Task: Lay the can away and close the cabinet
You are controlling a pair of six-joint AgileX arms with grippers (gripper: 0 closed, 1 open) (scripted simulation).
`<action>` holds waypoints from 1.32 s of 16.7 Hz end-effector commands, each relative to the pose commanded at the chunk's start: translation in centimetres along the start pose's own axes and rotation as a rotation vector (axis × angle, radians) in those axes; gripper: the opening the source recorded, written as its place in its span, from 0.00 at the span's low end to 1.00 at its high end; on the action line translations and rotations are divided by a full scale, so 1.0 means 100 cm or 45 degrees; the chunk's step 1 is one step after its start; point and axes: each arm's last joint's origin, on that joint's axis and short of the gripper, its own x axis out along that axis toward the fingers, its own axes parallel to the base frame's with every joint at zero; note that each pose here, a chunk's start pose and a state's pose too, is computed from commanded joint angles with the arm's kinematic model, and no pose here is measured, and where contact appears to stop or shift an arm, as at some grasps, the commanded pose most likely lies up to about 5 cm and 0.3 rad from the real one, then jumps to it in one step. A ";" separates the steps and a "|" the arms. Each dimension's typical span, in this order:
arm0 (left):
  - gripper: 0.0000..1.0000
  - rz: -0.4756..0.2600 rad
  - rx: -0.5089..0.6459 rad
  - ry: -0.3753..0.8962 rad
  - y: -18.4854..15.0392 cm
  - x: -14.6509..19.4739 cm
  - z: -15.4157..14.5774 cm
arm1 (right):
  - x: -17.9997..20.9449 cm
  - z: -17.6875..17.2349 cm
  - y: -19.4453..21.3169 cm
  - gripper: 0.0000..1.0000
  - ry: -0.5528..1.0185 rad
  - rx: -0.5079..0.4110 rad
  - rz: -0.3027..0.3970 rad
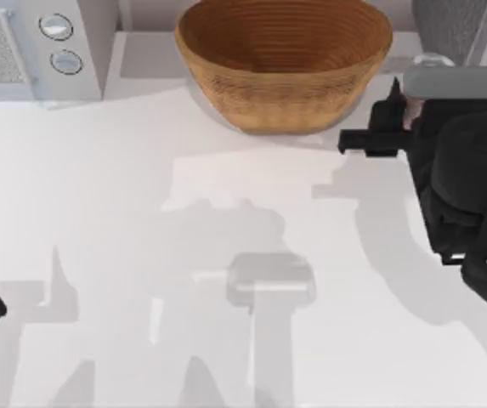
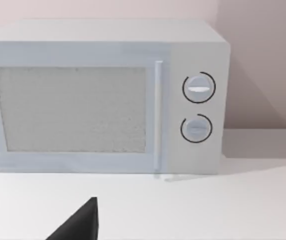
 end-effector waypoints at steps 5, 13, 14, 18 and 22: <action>1.00 0.000 0.000 0.000 0.000 0.000 0.000 | -0.004 0.012 -0.009 0.00 -0.027 0.023 0.003; 1.00 0.000 0.000 0.000 0.000 0.000 0.000 | -0.066 0.050 -0.088 0.00 -0.082 0.028 0.009; 1.00 0.000 0.000 0.000 0.000 0.000 0.000 | -0.078 0.050 -0.099 0.00 -0.085 0.025 0.009; 1.00 0.000 0.000 0.000 0.000 0.000 0.000 | -0.123 0.034 -0.134 0.00 -0.095 0.015 0.009; 1.00 0.000 0.000 0.000 0.000 0.000 0.000 | -0.154 0.006 -0.154 0.00 -0.108 0.007 0.010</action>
